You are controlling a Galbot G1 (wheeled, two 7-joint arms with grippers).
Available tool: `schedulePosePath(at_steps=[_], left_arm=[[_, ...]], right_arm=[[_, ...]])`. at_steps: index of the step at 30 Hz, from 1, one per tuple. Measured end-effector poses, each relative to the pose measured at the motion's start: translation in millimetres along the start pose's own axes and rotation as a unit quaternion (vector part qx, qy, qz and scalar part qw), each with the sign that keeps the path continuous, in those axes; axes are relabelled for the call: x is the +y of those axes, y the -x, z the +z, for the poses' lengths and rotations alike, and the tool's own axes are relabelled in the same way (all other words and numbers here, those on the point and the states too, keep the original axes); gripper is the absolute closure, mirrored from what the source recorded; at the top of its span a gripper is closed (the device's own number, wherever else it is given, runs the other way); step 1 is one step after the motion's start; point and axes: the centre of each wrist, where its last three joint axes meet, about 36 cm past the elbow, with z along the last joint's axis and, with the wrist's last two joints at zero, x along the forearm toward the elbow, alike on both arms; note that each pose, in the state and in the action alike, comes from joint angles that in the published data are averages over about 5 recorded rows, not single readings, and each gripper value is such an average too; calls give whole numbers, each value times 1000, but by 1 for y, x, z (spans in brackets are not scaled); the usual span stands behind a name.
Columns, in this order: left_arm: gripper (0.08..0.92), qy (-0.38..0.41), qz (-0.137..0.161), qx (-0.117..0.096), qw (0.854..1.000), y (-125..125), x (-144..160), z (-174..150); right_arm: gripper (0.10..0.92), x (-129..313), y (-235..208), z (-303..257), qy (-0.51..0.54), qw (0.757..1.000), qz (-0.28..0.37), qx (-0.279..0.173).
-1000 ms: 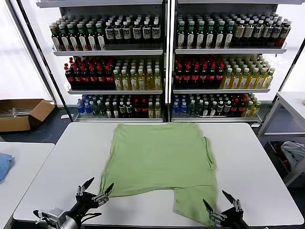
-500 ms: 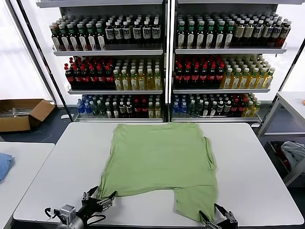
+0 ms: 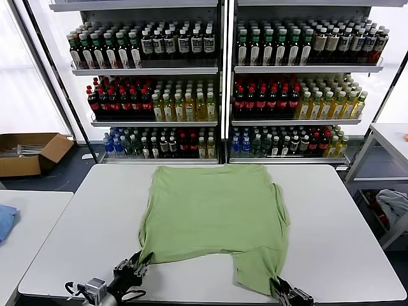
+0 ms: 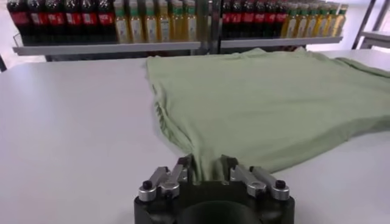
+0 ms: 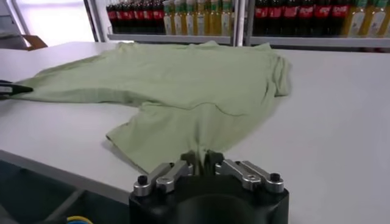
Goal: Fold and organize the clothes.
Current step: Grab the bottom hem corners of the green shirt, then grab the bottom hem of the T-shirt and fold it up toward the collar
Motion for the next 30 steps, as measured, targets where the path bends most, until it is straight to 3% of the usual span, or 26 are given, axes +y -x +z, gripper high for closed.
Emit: schedulePosePath(at_steps=[4, 7, 30], left_arm=[[854, 11, -5, -3, 1000, -5, -3, -2], [890, 17, -8, -5, 1000, -9, -5, -4], [897, 53, -13, -15, 998, -82, -17, -33]], right_arm=[[916, -1, -3, 1, -5, 1000, -7, -15], [916, -4, -8, 1, -12, 999, -15, -30], [916, -7, -56, 0, -9, 992, -78, -99]])
